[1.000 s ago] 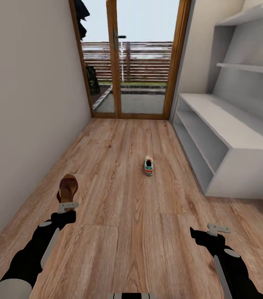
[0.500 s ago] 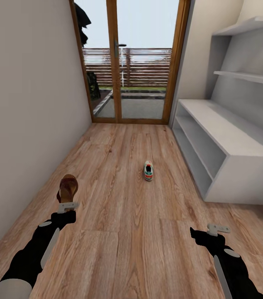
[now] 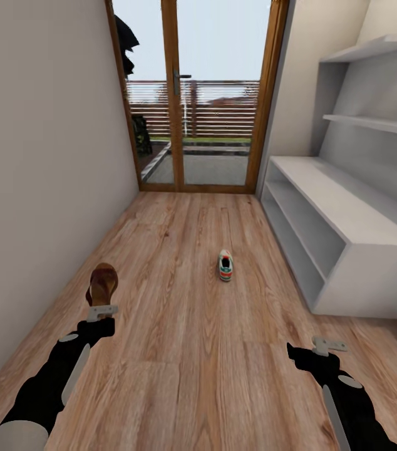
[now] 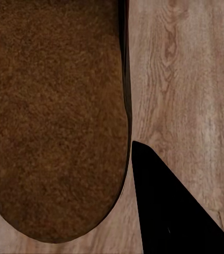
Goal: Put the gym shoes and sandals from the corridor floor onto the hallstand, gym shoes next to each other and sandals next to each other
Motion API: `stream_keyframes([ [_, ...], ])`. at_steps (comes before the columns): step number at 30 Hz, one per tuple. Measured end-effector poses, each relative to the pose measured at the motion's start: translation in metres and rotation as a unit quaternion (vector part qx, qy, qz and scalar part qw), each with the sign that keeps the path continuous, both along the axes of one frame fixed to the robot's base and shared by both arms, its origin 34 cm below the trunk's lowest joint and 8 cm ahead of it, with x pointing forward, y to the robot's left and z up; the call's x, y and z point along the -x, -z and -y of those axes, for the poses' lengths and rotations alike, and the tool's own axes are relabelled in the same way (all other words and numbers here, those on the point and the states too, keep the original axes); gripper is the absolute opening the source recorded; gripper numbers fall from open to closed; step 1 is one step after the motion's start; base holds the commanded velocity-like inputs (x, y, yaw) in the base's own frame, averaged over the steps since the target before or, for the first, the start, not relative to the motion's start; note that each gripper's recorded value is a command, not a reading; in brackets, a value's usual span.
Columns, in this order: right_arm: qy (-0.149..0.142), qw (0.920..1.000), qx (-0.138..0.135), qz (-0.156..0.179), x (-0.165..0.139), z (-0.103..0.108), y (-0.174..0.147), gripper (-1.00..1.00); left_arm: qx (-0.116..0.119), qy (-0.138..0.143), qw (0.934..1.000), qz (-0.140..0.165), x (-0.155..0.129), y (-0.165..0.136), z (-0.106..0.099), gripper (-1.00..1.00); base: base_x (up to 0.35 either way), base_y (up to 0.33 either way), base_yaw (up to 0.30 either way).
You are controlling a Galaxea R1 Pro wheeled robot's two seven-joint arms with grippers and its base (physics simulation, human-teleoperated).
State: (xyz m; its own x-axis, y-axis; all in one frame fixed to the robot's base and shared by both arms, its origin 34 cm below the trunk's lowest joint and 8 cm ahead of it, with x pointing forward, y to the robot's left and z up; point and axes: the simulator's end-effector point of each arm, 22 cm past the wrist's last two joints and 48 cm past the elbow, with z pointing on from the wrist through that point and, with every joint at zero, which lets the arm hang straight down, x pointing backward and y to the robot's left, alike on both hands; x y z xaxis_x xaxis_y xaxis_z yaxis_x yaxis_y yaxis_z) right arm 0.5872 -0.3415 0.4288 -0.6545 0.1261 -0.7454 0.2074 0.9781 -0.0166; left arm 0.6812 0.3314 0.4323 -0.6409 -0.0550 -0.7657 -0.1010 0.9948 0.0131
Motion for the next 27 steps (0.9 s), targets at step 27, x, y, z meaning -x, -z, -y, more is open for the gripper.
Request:
stream_keyframes([
  [27,0.0,0.9998,0.0,0.022,-0.005,0.0,-0.022,1.0,0.002,0.001,0.9998,0.022,-0.005,-0.025,0.003,-1.0,0.338,0.105,0.0],
])
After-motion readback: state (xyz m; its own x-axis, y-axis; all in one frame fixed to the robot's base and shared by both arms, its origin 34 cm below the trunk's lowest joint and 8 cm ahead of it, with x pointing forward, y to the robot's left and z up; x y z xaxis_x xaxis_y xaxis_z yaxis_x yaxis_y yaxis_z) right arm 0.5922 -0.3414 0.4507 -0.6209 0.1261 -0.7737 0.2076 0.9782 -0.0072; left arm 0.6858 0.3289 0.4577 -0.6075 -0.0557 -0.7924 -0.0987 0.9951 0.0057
